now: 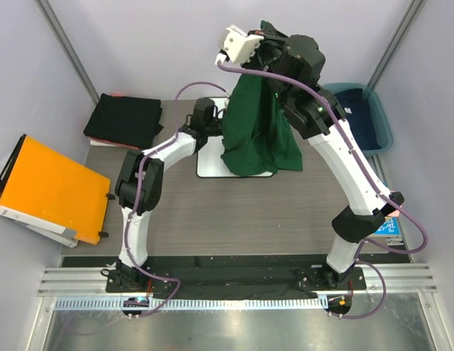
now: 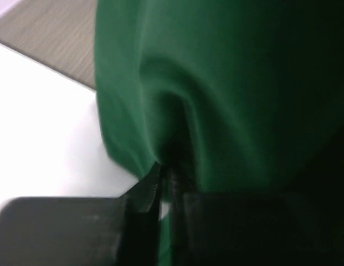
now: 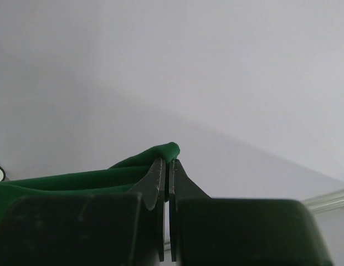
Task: Fold and stack the t-shirts
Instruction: Flatten out the tshirt
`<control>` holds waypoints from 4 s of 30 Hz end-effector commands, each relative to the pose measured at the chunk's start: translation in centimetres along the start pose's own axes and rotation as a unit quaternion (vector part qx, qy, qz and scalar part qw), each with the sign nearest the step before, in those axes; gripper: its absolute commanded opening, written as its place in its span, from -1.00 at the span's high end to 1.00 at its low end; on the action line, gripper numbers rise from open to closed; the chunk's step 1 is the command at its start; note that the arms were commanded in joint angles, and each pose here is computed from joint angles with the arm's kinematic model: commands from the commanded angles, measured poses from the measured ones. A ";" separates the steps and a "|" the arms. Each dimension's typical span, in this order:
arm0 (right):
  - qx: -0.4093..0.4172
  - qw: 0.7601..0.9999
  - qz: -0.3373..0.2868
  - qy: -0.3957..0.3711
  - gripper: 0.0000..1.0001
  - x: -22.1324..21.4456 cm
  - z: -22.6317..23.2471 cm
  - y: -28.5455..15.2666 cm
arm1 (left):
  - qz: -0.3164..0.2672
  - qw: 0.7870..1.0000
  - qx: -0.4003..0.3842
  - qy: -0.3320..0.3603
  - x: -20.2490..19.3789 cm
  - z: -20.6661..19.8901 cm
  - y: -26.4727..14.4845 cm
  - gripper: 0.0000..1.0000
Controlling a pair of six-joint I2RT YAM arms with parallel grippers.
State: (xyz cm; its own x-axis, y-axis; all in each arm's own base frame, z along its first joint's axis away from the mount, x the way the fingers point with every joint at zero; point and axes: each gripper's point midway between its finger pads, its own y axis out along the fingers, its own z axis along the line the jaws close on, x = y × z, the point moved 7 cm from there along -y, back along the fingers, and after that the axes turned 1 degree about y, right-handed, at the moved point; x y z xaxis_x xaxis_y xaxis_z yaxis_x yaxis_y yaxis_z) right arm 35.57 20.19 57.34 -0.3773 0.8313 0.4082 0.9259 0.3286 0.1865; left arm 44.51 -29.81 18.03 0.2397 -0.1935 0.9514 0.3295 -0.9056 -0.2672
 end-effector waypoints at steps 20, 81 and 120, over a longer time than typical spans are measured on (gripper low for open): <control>-0.187 0.980 0.057 0.035 0.98 -2.9 -4.5 -0.7 | -0.037 0.999 0.005 0.015 5.9 -3.2 -4.5 0.31; 0.404 0.801 0.349 0.271 -0.89 -28.8 27.5 -2.1 | 0.180 0.935 0.223 0.208 -0.7 4.7 -11.8 -0.08; 0.339 0.802 0.354 0.341 -0.85 -34.2 24.3 0.1 | 0.191 0.970 -0.017 0.151 -4.7 -3.1 3.6 0.46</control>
State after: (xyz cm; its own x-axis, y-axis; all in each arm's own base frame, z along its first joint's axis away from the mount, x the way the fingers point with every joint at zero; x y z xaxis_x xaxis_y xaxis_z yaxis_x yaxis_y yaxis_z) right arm 48.27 2.09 19.16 0.5839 0.5890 0.5586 0.5621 0.2032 -0.8017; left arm 41.60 -32.64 12.63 0.0798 -0.6292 0.7731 0.2295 -0.7431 -0.6286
